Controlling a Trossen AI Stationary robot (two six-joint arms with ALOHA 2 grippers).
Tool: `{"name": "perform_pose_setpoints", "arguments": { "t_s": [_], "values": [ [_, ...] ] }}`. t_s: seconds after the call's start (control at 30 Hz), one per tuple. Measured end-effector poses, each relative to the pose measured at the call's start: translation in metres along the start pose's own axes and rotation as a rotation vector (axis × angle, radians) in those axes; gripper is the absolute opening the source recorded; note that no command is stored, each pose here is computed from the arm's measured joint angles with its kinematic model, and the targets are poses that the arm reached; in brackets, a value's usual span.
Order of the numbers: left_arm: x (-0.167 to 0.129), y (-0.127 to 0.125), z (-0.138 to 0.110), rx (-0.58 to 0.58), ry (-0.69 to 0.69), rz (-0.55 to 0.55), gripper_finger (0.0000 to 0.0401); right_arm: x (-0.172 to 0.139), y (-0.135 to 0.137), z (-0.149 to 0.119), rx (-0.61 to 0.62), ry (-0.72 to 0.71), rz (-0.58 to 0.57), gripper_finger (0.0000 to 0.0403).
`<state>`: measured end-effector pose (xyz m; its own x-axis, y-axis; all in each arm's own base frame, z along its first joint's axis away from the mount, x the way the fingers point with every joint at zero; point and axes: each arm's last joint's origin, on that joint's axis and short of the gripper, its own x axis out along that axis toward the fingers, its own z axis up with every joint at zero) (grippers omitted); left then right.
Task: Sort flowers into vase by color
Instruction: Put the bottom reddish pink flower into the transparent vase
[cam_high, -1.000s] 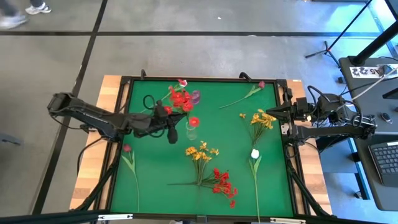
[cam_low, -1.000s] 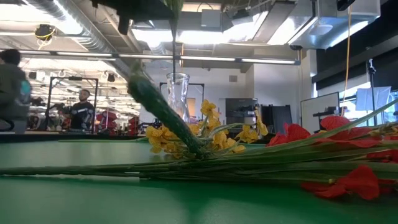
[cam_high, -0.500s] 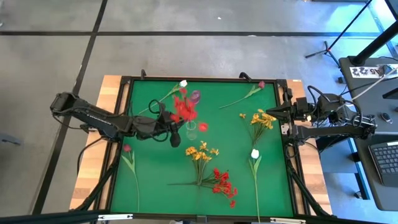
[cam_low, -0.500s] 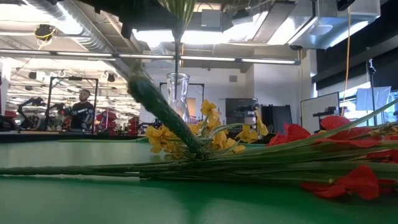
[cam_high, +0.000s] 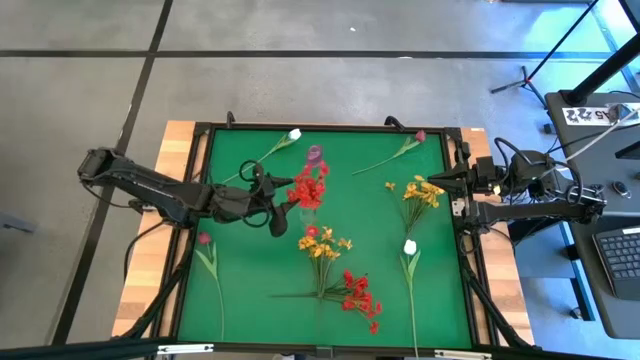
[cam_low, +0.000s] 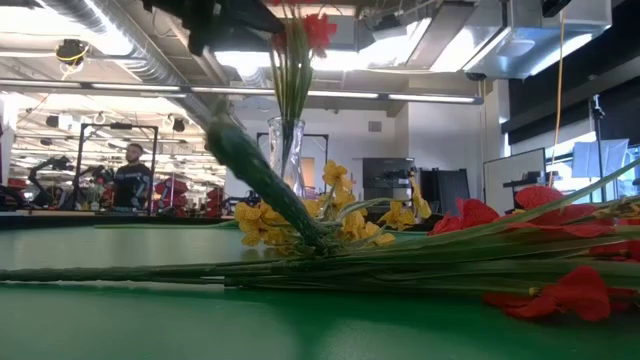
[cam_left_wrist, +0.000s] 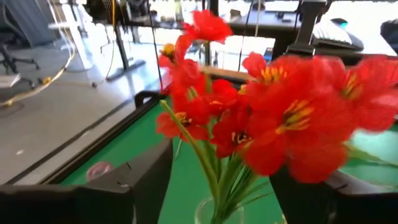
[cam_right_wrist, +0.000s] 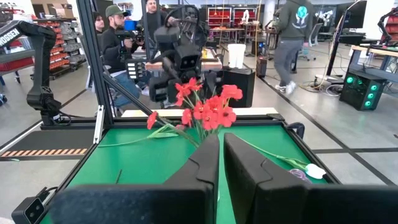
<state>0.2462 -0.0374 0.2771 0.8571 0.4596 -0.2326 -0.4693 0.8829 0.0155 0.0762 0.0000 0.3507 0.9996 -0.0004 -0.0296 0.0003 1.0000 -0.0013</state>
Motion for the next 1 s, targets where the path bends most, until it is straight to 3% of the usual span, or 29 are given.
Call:
{"name": "perform_pose_setpoints", "arguments": {
  "t_s": [0.33, 0.5, 0.6, 0.73, 1.0],
  "values": [
    [-0.057, -0.002, 0.041, -0.005, 0.209, -0.008, 0.0254, 0.000, 0.000, 0.000, 0.000, 0.000, 0.000, 0.0026],
    [-0.089, -0.001, 0.051, -0.213, 0.416, -0.050, 0.0253, 0.000, 0.000, 0.000, 0.000, 0.000, 0.000, 0.0026],
    [-0.103, -0.004, 0.042, -0.311, 0.585, -0.087, 0.0253, 0.000, 0.000, 0.000, 0.000, 0.000, 0.000, 0.0026],
    [-0.116, -0.012, 0.019, -0.358, 0.733, -0.070, 0.0253, 0.000, 0.000, 0.000, 0.000, 0.000, 0.000, 0.0026],
    [-0.138, -0.029, -0.024, -0.571, 0.950, 0.097, 0.0253, 0.000, 0.000, 0.000, 0.000, 0.000, 0.000, 0.0026]
  ]
}}
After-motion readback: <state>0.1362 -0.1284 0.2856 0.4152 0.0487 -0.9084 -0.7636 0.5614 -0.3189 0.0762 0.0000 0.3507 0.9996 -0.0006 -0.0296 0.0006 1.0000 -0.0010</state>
